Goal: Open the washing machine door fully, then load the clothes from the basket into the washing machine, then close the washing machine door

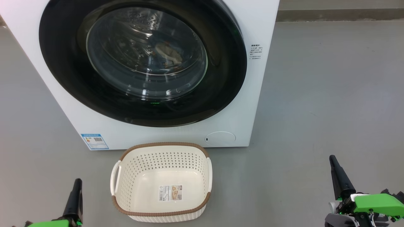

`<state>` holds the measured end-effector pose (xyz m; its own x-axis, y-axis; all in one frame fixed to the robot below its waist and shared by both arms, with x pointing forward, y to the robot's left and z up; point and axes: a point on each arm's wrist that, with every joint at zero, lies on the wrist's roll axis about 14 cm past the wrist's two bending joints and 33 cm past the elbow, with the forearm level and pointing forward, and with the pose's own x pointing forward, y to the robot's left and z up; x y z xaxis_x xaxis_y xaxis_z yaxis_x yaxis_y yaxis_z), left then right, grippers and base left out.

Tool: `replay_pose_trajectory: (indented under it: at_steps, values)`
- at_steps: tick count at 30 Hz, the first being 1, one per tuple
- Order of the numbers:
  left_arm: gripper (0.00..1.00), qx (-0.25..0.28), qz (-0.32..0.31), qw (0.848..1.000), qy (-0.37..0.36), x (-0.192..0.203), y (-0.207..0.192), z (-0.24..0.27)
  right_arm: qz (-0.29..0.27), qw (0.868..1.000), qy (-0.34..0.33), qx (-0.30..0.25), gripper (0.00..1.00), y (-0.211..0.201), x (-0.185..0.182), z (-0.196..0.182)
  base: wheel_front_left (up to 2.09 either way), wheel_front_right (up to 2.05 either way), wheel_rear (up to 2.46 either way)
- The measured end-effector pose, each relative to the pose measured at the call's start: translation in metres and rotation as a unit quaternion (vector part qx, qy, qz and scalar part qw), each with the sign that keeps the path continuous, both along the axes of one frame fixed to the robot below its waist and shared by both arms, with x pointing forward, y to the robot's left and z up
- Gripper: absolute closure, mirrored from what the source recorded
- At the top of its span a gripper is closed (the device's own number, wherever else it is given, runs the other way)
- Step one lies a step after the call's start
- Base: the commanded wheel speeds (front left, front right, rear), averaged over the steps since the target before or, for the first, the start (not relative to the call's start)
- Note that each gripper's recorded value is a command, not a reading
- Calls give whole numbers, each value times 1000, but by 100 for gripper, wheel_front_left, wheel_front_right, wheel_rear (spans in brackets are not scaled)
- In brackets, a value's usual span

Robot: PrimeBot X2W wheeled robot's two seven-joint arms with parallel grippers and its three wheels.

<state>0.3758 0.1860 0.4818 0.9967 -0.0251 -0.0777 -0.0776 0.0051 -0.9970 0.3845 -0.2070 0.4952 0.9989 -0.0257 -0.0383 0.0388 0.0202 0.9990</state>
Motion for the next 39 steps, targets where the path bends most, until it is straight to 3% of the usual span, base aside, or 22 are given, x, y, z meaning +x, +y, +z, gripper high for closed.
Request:
replay_pose_trajectory:
  at_steps: [39]
  values:
    - [100, -7, 0, 1000, -5, 3, 1, 3, 0, 1000, -1, 10, 100, 0, 0, 0, 0, 0, 0]
